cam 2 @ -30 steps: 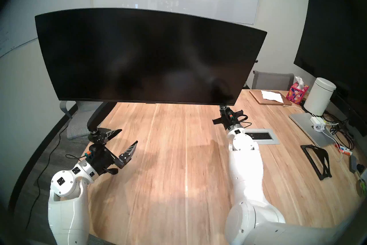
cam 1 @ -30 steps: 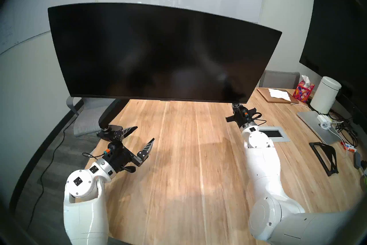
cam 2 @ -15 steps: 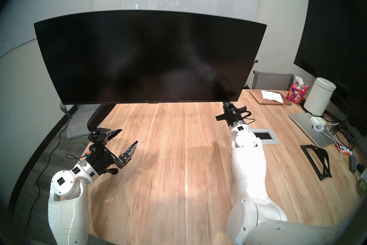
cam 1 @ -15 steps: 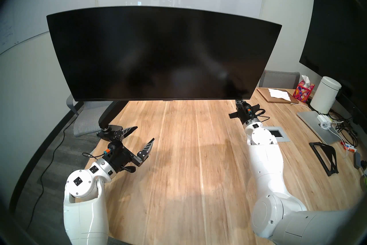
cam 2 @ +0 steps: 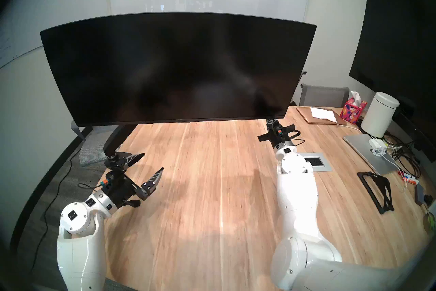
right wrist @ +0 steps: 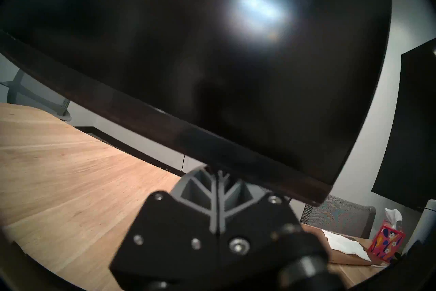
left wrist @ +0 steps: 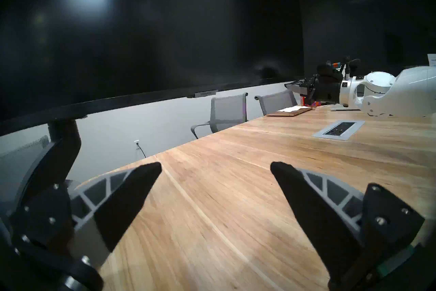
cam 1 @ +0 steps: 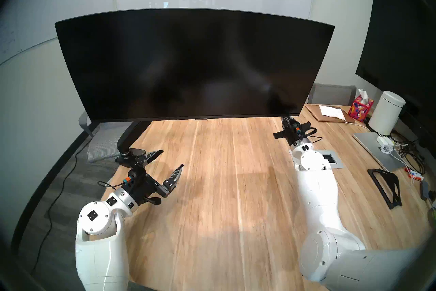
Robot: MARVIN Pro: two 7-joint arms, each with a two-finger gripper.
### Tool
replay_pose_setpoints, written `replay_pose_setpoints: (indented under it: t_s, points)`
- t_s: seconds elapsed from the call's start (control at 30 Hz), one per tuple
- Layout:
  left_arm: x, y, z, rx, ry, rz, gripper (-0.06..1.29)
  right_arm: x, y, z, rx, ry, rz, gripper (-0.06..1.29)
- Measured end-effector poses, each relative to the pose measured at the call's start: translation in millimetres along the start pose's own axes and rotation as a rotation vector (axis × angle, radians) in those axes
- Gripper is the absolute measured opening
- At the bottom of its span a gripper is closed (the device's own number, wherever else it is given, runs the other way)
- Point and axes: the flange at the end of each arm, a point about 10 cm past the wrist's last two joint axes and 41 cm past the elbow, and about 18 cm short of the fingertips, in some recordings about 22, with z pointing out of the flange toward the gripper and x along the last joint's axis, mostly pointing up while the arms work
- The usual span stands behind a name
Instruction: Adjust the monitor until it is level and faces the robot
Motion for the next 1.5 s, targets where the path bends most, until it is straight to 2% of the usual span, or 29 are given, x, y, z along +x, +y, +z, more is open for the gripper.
replay_pose_setpoints:
  t_s: [1.5]
  points:
    - [0.0,0.0,0.0,0.0,0.0,0.0,1.27,2.6,2.9,3.4,-0.009,0.0,0.001,-0.02]
